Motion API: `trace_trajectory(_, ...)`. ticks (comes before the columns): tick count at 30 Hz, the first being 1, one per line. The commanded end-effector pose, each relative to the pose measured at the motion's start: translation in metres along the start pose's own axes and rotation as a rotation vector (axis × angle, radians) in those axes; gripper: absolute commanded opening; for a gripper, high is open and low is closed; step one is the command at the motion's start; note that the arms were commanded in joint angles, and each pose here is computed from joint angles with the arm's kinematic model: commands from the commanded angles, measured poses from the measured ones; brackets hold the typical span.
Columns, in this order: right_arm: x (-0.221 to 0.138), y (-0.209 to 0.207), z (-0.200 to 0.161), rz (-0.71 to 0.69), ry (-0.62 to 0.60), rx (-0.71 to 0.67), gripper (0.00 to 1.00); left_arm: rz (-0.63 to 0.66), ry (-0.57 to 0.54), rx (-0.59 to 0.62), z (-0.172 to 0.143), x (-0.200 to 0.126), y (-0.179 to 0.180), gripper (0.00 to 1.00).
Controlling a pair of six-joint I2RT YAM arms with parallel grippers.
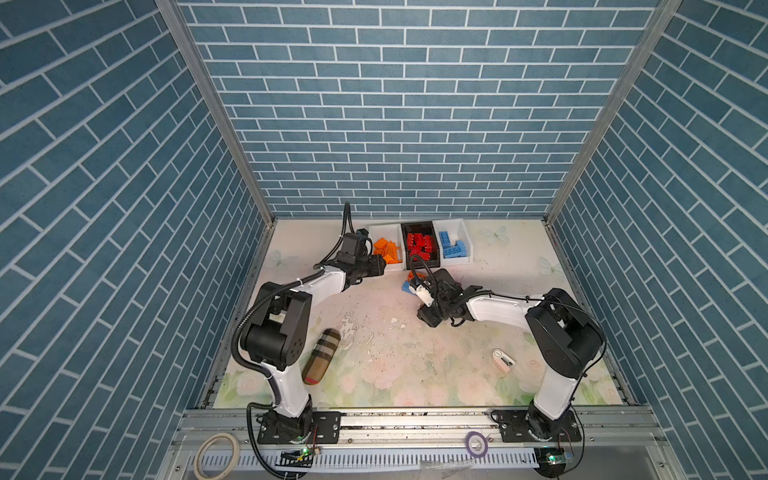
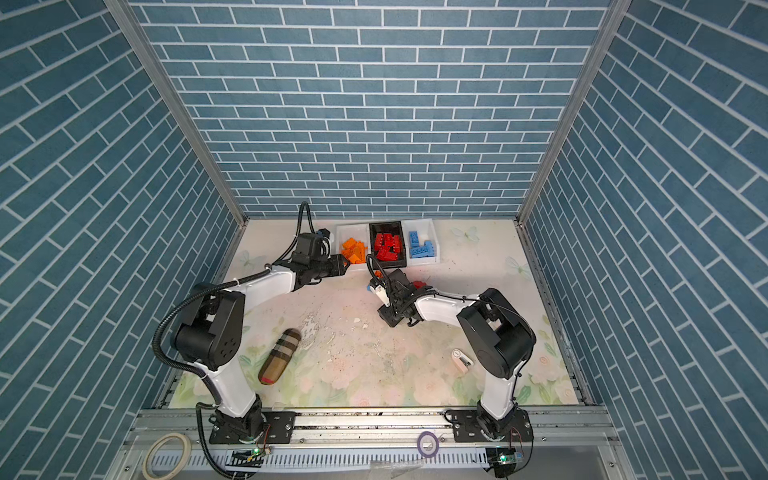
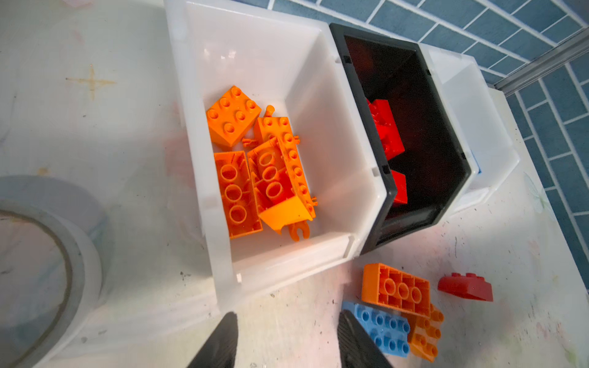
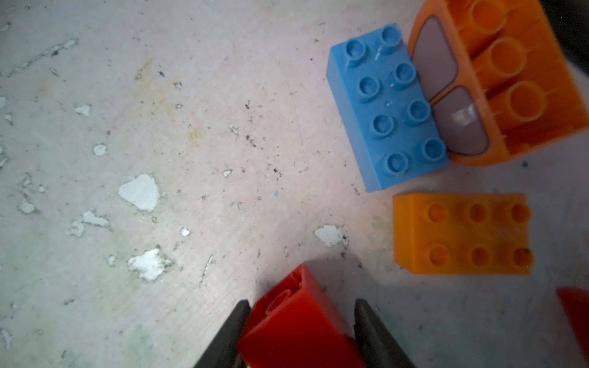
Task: Sort the legos into containers by color
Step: Pick up the lego from the center of the table, then place the lego in the container.
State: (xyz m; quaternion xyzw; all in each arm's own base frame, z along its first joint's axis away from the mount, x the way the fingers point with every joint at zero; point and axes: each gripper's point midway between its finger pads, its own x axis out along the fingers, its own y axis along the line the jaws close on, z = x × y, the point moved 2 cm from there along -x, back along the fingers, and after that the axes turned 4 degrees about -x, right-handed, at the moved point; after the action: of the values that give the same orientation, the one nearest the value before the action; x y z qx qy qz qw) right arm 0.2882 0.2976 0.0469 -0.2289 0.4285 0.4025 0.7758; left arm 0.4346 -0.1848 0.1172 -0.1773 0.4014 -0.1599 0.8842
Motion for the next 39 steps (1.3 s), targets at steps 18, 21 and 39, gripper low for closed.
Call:
trace_trajectory(18, -0.058, -0.039, 0.076, 0.128, -0.330, 0.215, 0.35, -0.061, -0.041, 0.198, -0.064, -0.059, -0.032, 0.54)
trace_trajectory(21, -0.064, -0.055, 0.089, 0.185, -0.379, 0.280, 0.35, -0.084, -0.050, 0.208, -0.074, -0.068, -0.033, 0.55)
trace_trajectory(39, -0.058, -0.161, 0.154, 0.166, -0.585, 0.552, 0.35, -0.111, -0.060, 0.257, -0.112, -0.100, -0.037, 0.56)
